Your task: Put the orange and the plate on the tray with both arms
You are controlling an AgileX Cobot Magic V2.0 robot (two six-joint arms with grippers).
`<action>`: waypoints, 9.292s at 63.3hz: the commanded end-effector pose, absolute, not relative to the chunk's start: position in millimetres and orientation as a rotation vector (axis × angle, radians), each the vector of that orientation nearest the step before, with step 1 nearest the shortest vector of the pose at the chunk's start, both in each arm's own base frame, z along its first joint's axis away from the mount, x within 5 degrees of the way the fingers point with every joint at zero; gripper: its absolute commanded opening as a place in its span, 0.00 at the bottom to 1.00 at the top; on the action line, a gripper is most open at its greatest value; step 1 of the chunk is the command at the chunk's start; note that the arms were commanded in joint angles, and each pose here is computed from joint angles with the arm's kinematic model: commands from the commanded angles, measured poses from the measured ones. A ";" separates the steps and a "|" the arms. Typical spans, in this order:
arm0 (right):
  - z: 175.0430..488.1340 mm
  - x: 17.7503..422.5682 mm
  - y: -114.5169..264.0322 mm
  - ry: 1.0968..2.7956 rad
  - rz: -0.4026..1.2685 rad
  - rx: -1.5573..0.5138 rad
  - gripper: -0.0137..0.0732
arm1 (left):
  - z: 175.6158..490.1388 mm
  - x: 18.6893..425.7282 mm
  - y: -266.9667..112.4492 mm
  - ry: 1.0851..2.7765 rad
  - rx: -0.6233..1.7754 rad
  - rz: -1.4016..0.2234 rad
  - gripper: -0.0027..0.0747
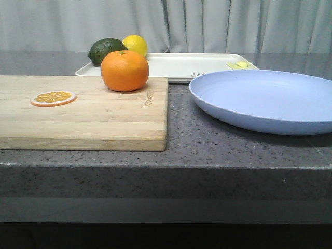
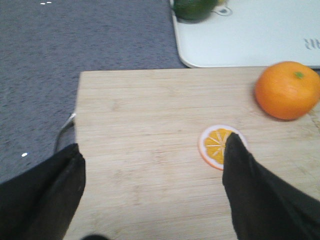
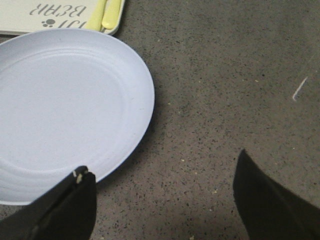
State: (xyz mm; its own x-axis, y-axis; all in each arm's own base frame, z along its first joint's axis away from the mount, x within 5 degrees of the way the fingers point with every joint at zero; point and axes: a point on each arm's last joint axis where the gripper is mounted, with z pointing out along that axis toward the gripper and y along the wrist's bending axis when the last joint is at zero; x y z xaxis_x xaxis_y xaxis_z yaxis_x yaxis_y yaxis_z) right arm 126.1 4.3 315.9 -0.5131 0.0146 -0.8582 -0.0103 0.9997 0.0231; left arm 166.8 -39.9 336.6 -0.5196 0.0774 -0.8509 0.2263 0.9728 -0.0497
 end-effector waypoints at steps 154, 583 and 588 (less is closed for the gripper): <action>331.4 129.0 7.6 2.030 0.023 -0.060 0.82 | 321.8 293.5 -386.1 2.006 1.080 -0.447 0.58; 314.4 498.1 57.1 2.345 0.922 0.519 0.40 | 383.8 96.1 -40.3 1.895 0.398 -0.254 0.89; 314.8 498.7 56.8 2.336 0.920 0.520 0.49 | 383.8 96.1 -40.3 1.895 0.398 -0.254 0.89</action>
State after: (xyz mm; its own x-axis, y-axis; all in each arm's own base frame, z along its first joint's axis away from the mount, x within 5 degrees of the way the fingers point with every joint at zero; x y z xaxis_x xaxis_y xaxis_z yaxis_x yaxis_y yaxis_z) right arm 505.4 56.8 262.0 -0.8270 0.4919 -0.2722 0.2225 0.7311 0.6450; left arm 94.6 -39.9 369.8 -0.3957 0.1943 -0.8976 0.3988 0.9167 0.0226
